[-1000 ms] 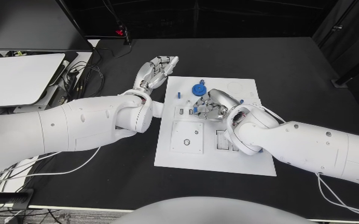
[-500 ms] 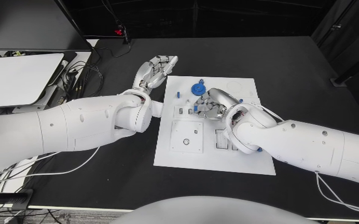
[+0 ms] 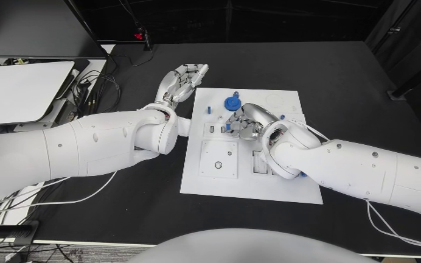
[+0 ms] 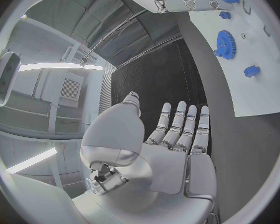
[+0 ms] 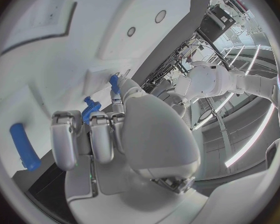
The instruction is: Assemble the parts on the task board
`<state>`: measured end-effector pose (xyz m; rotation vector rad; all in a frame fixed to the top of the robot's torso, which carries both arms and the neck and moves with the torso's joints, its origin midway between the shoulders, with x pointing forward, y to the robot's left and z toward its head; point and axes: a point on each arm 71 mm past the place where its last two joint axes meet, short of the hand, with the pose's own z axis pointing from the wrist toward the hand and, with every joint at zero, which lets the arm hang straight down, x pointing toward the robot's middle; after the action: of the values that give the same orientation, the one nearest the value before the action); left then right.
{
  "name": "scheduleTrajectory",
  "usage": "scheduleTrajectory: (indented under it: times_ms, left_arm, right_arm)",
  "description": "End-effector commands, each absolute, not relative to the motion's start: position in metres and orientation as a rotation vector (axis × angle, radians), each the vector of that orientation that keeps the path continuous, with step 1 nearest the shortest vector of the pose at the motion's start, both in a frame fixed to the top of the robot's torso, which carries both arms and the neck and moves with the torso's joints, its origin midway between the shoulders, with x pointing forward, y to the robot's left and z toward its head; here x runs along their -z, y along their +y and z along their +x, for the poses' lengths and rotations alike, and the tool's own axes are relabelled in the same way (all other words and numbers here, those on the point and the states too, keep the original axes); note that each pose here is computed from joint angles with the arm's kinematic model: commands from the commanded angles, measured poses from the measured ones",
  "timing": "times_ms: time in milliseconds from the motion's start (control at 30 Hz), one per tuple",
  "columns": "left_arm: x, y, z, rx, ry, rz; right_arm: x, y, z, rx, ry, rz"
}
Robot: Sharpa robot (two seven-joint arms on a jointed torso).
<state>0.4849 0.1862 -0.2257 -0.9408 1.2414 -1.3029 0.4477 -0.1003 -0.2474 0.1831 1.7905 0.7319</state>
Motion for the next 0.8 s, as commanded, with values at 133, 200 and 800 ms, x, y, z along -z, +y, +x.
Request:
scheduleTrajectory:
  times_ms: [133, 200, 800]
  left_arm:
    - [0.2067, 0.1839, 0.4794, 1.437, 1.043, -0.748]
    - [0.2067, 0.1841, 0.4794, 1.437, 1.043, -0.748]
    - [0.207, 0.185, 0.4796, 1.434, 1.044, -0.75]
  right_arm:
    - [0.2478, -0.0995, 0.4476, -0.72, 1.803, 0.175]
    - [0.2479, -0.0994, 0.4474, -0.719, 1.804, 0.174]
    - [0.2482, -0.0988, 0.4474, -0.709, 1.806, 0.159]
